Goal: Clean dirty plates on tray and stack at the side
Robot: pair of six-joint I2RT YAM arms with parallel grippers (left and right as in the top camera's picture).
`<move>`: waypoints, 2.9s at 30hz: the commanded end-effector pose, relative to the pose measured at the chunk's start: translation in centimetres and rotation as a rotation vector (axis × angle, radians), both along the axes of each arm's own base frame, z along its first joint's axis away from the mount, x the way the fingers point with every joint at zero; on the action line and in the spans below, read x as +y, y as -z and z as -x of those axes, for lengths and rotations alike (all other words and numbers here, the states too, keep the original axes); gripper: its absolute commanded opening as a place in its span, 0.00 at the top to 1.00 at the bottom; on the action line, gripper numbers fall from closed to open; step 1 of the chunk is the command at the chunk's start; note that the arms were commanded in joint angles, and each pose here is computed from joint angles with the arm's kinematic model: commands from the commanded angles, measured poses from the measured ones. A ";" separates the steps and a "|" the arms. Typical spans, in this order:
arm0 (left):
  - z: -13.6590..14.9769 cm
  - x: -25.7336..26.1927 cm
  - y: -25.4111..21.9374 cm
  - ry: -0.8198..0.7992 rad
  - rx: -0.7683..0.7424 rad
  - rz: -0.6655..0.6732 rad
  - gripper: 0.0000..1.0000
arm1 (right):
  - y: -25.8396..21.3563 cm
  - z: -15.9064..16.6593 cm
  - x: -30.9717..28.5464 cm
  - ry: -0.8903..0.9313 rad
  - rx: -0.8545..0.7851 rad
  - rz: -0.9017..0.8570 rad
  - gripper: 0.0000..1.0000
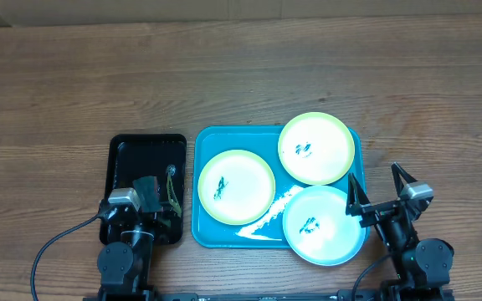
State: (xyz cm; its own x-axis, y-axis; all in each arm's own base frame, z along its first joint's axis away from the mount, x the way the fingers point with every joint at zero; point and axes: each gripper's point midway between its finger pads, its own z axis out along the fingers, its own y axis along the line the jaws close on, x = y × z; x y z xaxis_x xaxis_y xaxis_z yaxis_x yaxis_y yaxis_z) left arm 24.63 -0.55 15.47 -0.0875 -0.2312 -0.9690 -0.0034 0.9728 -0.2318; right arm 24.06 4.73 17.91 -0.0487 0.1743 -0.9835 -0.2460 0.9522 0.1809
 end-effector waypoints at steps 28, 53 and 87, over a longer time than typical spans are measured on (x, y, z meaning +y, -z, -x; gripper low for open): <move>0.0 -0.1 -0.1 0.007 -0.008 0.005 0.01 | -7.3 -7.8 6.9 -0.300 1.181 -0.007 0.00; 0.0 -0.1 -0.1 0.007 -0.008 0.005 0.00 | -4.8 -3.8 18.6 -0.599 1.214 0.212 0.00; 0.4 -2.6 -3.5 0.157 -0.111 0.030 0.00 | 5.6 -0.6 19.2 -0.477 1.412 0.251 0.00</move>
State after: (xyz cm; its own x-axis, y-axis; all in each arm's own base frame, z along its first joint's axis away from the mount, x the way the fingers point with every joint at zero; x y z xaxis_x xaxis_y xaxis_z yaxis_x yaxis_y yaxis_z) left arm 24.66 -1.73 17.68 -0.0182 -0.2374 -0.9712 0.0846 0.9676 -0.2381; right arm 24.76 23.50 12.22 -0.9574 -0.2803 -0.0691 -0.2851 0.8801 0.3798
